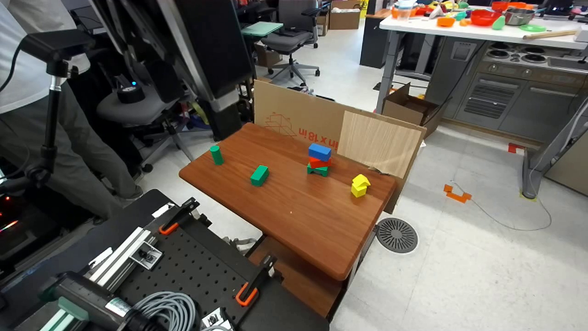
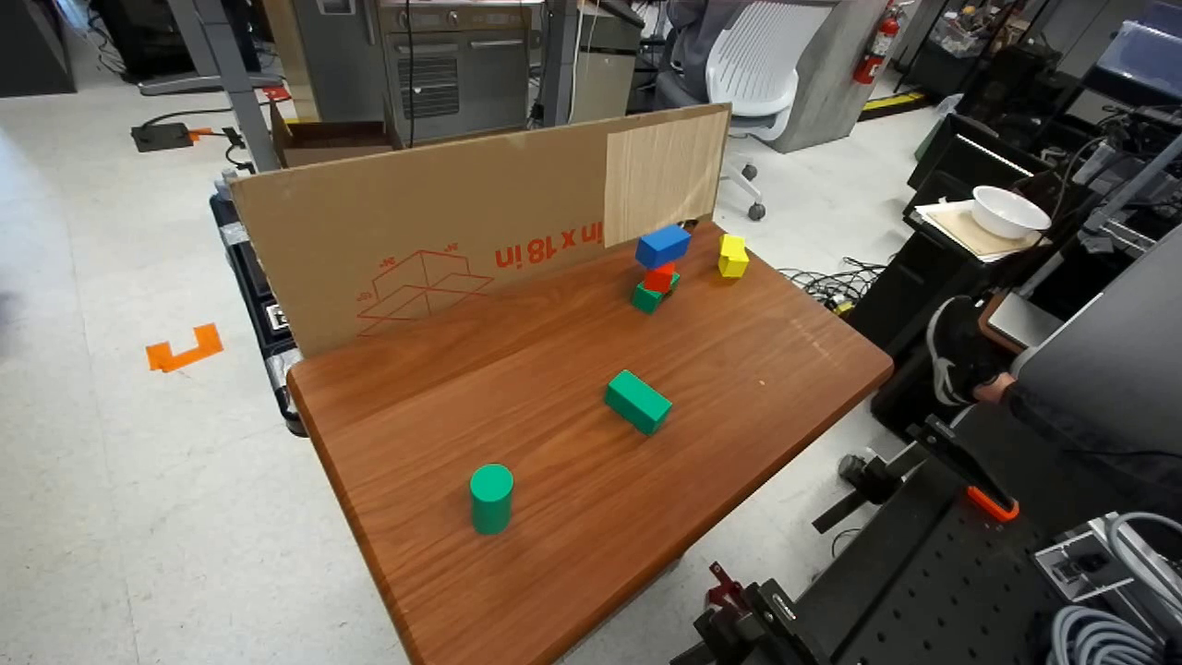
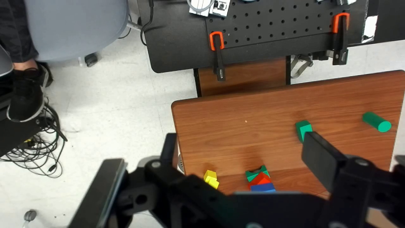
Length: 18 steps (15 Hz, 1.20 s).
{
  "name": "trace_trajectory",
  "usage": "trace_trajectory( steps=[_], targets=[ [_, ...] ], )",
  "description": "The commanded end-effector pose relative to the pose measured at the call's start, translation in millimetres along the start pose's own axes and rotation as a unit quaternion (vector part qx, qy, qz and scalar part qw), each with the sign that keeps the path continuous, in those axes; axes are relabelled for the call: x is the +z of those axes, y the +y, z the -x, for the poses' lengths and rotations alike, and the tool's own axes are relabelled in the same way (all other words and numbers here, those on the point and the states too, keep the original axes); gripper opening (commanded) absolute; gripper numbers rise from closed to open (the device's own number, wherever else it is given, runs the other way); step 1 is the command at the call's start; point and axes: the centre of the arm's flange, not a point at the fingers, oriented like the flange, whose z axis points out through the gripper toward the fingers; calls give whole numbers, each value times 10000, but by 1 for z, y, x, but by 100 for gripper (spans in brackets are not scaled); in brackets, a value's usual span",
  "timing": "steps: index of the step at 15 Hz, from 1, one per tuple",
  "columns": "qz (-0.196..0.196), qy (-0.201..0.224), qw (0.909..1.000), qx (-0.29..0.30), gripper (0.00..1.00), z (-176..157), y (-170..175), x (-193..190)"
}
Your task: Stack up the two green blocks
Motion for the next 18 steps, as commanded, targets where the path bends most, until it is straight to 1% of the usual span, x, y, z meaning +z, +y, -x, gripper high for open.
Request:
trace_trajectory(
  steps=[1, 7, 8, 11, 13, 15, 18],
  targets=[
    [0, 0, 10000, 0, 100, 0, 0, 0],
    [0, 0, 10000, 0, 100, 0, 0, 0],
    [-23, -86, 9999, -67, 100, 3, 4, -6],
    [-86, -296, 9993, -221, 100, -10, -11, 1],
    [-273, -439, 9978, -423, 100, -24, -29, 11],
    [-431, -526, 9960, -583, 100, -40, -58, 29],
    [-622, -584, 9945, -609, 100, -57, -103, 54]
  ],
)
